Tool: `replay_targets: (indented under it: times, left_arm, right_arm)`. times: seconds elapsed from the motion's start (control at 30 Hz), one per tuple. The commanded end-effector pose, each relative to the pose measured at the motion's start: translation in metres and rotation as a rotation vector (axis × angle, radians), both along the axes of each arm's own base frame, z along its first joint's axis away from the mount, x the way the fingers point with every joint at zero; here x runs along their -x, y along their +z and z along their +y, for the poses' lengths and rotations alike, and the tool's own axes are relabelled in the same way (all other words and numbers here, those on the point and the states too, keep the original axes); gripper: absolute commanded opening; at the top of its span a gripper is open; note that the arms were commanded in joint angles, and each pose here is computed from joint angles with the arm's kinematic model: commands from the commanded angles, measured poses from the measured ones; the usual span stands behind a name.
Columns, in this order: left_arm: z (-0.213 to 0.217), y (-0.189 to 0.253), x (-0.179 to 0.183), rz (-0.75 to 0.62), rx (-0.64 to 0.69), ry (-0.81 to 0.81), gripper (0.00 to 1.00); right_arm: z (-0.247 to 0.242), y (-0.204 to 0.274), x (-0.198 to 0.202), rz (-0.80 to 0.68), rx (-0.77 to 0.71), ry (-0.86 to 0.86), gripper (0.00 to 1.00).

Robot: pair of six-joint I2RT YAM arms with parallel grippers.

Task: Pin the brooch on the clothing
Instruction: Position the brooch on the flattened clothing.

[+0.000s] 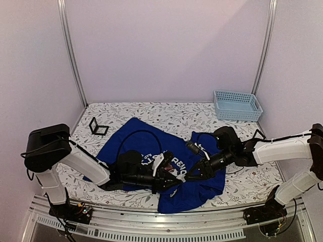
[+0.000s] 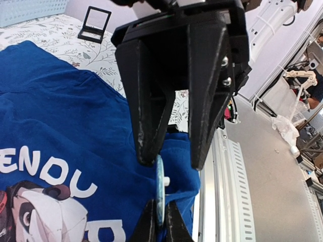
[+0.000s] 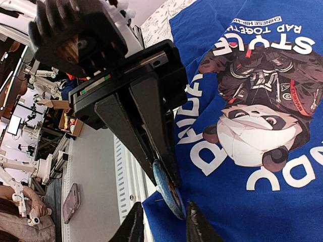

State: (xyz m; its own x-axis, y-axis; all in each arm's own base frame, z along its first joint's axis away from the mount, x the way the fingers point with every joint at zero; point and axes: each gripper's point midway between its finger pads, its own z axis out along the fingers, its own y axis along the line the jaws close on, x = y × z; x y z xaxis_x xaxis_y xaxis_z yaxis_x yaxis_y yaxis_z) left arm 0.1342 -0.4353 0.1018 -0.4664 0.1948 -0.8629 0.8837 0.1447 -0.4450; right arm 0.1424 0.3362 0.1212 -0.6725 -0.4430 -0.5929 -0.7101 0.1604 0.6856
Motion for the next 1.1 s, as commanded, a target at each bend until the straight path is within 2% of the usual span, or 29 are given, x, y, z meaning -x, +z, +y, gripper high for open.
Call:
replay_targets:
  times: [0.0,0.13,0.3,0.47,0.8,1.07]
  left_arm:
    - [0.003,0.01,-0.004,-0.029,0.029,0.005,0.0]
    - [0.004,0.011,-0.004,-0.031,0.024,0.01,0.0]
    - [0.003,0.016,-0.003,-0.044,0.027,0.001,0.0]
    - [0.003,0.019,-0.001,-0.052,0.027,-0.011,0.0]
    - [-0.001,0.021,-0.001,-0.063,0.026,-0.022,0.0]
    - [-0.001,0.022,-0.001,-0.065,0.029,-0.023,0.0]
  right_arm:
    - [-0.009,0.014,-0.009,-0.067,0.017,-0.018,0.33]
    - [-0.02,0.024,-0.01,-0.146,0.015,-0.039,0.37]
    - [-0.013,0.032,0.034,-0.337,-0.097,0.067,0.37]
    - [-0.018,0.031,0.021,-0.479,-0.127,-0.031,0.38]
    - [-0.005,0.009,0.023,-0.462,-0.119,0.008,0.42]
    - [0.001,-0.002,0.024,-0.438,-0.111,0.032,0.39]
